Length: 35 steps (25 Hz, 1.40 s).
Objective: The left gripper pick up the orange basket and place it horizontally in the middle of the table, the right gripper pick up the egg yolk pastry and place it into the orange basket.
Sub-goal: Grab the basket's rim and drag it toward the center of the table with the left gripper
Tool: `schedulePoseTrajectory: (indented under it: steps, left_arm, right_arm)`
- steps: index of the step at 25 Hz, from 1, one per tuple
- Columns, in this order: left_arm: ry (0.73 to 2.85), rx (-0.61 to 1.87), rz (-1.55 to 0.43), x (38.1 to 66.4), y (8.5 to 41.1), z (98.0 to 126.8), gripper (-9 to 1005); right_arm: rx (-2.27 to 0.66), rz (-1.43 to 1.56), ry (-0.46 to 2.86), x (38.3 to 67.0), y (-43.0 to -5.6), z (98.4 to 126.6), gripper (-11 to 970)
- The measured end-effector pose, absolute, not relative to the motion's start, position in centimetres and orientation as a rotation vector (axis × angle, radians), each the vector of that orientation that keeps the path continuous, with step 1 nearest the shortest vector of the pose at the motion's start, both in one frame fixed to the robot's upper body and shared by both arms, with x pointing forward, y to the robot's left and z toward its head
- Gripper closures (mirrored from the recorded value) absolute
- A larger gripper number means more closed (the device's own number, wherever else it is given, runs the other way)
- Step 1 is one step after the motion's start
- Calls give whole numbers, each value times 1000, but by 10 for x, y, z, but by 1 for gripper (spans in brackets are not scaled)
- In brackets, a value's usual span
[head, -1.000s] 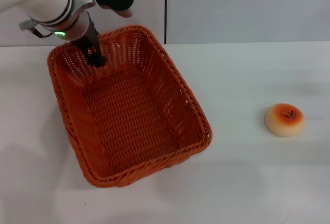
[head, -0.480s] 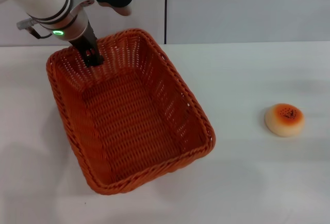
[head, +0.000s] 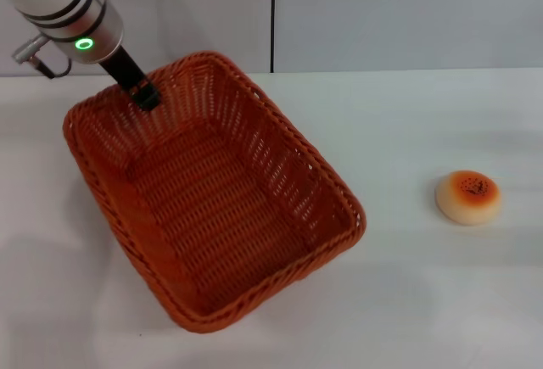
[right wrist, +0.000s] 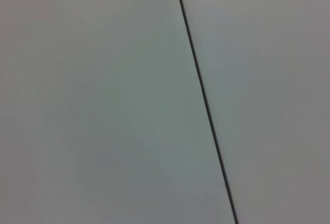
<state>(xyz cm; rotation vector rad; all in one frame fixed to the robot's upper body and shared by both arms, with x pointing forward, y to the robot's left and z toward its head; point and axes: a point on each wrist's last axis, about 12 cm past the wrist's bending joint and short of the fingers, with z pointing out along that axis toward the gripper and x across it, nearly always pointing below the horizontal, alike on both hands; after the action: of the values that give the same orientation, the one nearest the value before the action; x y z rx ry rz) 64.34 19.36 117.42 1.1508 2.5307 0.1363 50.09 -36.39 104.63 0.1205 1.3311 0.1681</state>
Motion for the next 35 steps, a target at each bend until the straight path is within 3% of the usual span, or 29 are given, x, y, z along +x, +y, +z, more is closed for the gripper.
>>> schedulePoseTrajectory:
  steps: [14,20,35]
  left_arm:
    - [2825,642,14,631,234,1175,770]
    - [2884,479,-46,619,247,1174,790]
    - [2967,402,-150,593,256,1172,811]
  right_arm:
    - [48,129,1246,517,-393,1082,443]
    - [90,125,1262,536,-425,1103,443]
    - [85,116,1264,545,-427,1108,443]
